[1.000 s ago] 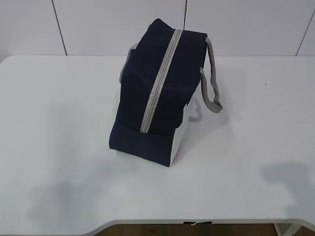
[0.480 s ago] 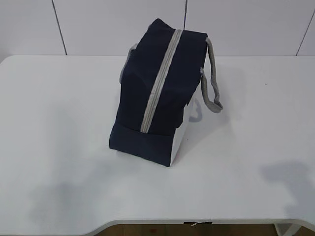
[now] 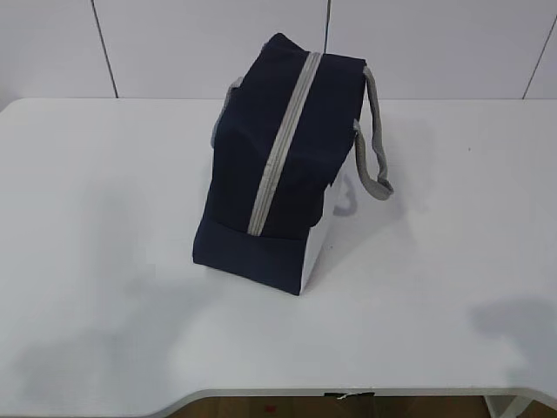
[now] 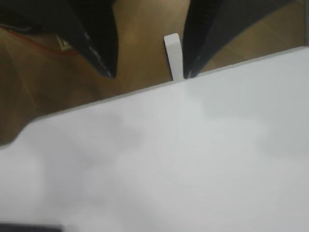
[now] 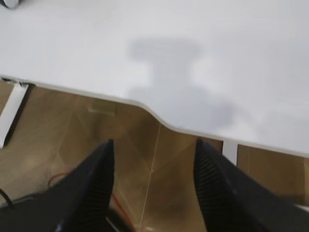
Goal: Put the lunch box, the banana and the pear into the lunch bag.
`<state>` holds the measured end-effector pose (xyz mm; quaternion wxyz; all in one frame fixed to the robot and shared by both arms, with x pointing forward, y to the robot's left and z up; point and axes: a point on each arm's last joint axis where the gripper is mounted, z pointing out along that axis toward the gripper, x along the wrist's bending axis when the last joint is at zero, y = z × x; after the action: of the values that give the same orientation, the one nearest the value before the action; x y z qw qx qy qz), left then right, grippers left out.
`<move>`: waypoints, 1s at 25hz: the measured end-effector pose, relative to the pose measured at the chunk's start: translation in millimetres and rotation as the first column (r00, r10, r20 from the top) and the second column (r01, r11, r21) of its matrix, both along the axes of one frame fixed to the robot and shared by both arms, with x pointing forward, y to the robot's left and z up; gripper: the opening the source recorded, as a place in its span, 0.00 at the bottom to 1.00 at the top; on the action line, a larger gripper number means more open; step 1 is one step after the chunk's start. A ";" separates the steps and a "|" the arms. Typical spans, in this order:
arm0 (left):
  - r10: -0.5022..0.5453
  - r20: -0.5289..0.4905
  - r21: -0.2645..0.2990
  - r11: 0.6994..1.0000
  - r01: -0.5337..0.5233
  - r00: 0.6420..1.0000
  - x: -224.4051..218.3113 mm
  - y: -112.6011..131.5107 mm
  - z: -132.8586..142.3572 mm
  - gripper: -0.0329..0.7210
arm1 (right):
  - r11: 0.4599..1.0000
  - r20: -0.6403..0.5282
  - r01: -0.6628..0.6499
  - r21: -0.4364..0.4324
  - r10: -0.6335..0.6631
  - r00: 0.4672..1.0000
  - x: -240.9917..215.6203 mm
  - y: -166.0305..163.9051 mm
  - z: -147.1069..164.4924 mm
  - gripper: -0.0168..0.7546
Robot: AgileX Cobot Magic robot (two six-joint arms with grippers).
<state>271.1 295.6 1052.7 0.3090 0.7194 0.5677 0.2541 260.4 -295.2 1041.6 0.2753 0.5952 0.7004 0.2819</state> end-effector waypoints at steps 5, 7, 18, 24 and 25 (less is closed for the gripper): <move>0.138 0.100 -0.026 0.990 -0.136 0.985 -16.6 6.4 2.3 0.48 | 1.000 0.113 0.000 0.007 0.000 0.994 -16.4 -1.0 1.6 0.58; 0.172 0.148 -0.038 0.985 -0.168 0.974 -24.4 7.5 2.9 0.48 | 1.000 0.142 -0.001 0.009 -0.001 0.990 -20.9 -1.3 1.5 0.58; 0.217 0.227 -0.057 0.976 -0.210 0.949 -40.1 8.5 1.9 0.39 | 0.999 0.209 0.039 0.011 -0.040 0.977 -31.2 -1.8 1.0 0.58; 0.217 0.227 -0.057 0.976 -0.210 0.949 -40.1 8.5 1.9 0.36 | 0.999 0.208 0.039 0.011 -0.041 0.977 -31.2 -1.7 0.9 0.58; 0.217 0.227 -0.057 0.976 -0.210 0.949 -40.1 8.5 1.9 0.36 | 0.999 0.208 0.039 0.011 -0.041 0.977 -31.2 -1.7 0.9 0.58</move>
<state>231.1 304.2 1054.6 0.3553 0.6142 0.6063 0.3591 229.1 -296.9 1042.5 0.3506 0.5773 0.6547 0.3394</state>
